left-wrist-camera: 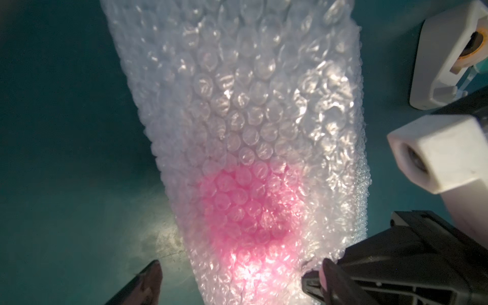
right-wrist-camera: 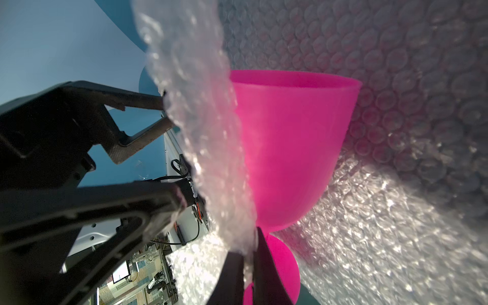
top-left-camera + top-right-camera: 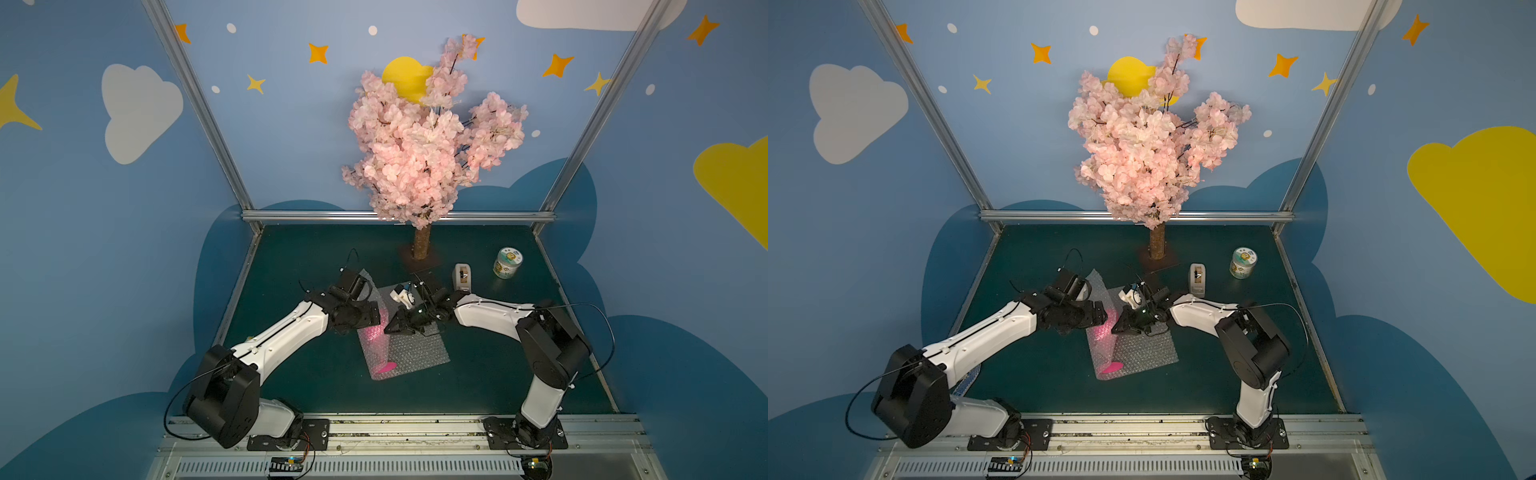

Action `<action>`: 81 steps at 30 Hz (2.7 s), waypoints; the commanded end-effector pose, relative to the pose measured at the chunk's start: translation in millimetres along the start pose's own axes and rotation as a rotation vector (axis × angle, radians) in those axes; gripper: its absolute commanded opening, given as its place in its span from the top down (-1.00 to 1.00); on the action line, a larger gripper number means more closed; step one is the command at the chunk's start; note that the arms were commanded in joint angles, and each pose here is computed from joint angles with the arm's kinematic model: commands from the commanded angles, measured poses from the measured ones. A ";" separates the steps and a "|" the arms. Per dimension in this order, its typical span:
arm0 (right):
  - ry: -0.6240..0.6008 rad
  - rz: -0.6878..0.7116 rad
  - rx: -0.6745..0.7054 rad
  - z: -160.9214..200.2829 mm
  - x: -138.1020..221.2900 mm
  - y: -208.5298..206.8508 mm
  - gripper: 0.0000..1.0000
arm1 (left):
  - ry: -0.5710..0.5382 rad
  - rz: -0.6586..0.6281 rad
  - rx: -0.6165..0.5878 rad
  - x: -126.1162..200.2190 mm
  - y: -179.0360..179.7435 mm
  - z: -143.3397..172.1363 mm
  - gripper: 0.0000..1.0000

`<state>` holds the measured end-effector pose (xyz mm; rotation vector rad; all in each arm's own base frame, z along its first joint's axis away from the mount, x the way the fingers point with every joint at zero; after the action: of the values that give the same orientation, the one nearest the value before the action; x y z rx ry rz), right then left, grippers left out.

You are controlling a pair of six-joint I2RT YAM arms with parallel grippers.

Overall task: Wrap wine glasses in bubble wrap
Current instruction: Wrap the wine glass in bubble wrap.

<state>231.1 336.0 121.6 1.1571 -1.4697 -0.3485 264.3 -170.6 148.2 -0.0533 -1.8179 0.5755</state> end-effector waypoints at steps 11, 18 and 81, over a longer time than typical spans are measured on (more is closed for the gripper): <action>0.029 0.006 0.000 9.8 5.7 -6.6 0.78 | 0.008 -0.037 -0.066 -19.8 -6.2 -0.1 -0.87; 0.036 0.021 -0.007 14.0 9.3 -10.7 0.65 | 0.012 -0.076 -0.086 -32.7 -9.3 1.1 -0.85; -0.035 0.082 -0.062 5.4 -39.1 -30.3 0.81 | -0.011 -0.412 -0.059 -50.7 11.5 11.5 -0.75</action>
<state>228.3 342.4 72.9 1.0207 -1.4985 -0.3413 277.6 -194.1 108.0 0.1576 -1.8468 0.2816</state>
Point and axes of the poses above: each gripper's point midway between its finger pads, its own x axis back along the fingers, its own y axis along the line the jaws close on, z = x × y, the point moved 5 cm from there along x, back along the fingers, and after that the axes turned 13 degrees about x, right-handed, at the moved point
